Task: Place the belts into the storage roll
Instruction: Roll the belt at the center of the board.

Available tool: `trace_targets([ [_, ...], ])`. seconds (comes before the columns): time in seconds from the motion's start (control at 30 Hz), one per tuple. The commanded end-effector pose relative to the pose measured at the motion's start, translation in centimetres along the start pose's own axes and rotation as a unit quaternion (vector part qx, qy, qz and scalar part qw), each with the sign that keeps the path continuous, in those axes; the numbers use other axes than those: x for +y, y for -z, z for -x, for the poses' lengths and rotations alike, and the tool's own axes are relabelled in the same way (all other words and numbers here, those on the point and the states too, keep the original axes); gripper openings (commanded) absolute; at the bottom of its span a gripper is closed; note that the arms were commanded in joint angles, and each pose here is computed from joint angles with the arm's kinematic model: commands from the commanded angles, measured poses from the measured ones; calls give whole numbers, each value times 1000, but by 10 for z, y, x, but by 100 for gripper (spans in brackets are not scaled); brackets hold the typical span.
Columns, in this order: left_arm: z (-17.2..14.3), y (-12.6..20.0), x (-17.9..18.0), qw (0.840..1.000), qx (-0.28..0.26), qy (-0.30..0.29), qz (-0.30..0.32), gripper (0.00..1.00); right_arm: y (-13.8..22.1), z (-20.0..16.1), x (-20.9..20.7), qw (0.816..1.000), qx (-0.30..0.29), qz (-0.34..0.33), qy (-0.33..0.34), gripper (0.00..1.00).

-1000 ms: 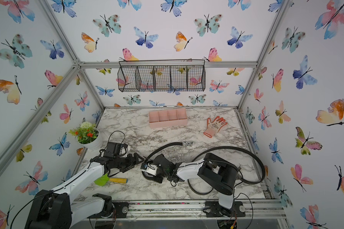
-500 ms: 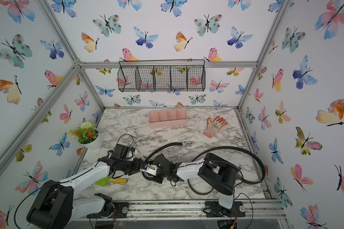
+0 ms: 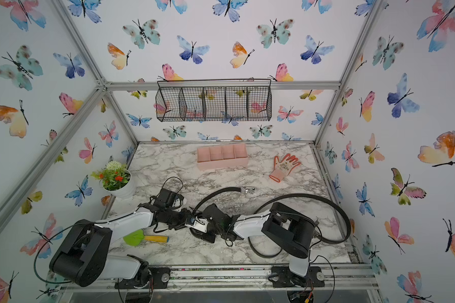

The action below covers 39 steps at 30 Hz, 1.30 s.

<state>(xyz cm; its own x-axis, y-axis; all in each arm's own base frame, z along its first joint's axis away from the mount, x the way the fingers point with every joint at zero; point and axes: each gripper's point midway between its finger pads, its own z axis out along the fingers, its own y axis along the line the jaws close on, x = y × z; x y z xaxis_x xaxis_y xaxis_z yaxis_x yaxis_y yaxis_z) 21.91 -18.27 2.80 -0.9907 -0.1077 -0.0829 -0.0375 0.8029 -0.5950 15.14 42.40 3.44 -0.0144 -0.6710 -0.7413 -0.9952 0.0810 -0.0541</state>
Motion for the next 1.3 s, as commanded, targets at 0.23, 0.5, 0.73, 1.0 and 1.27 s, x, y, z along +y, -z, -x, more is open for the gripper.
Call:
trace_targets([
  [0.23, 4, -18, 0, 998, 20, -45, 41, 23, 1, -17, 22, 998, 27, 48, 13, 3],
  [0.5, -5, -23, 6, 996, 28, -57, 68, 17, 4, -9, 17, 999, 15, 34, -4, 3],
  [0.73, -4, -15, 12, 992, 19, -67, 109, 7, 30, 1, -25, 995, -25, -43, -89, 24],
  [1.0, -1, -7, 12, 984, 21, -86, 153, 6, 81, 25, -72, 983, -58, -90, -148, 62],
  [1.27, 14, 6, 24, 952, 37, -133, 275, 6, 100, -8, -165, 959, 29, -167, -229, 70],
])
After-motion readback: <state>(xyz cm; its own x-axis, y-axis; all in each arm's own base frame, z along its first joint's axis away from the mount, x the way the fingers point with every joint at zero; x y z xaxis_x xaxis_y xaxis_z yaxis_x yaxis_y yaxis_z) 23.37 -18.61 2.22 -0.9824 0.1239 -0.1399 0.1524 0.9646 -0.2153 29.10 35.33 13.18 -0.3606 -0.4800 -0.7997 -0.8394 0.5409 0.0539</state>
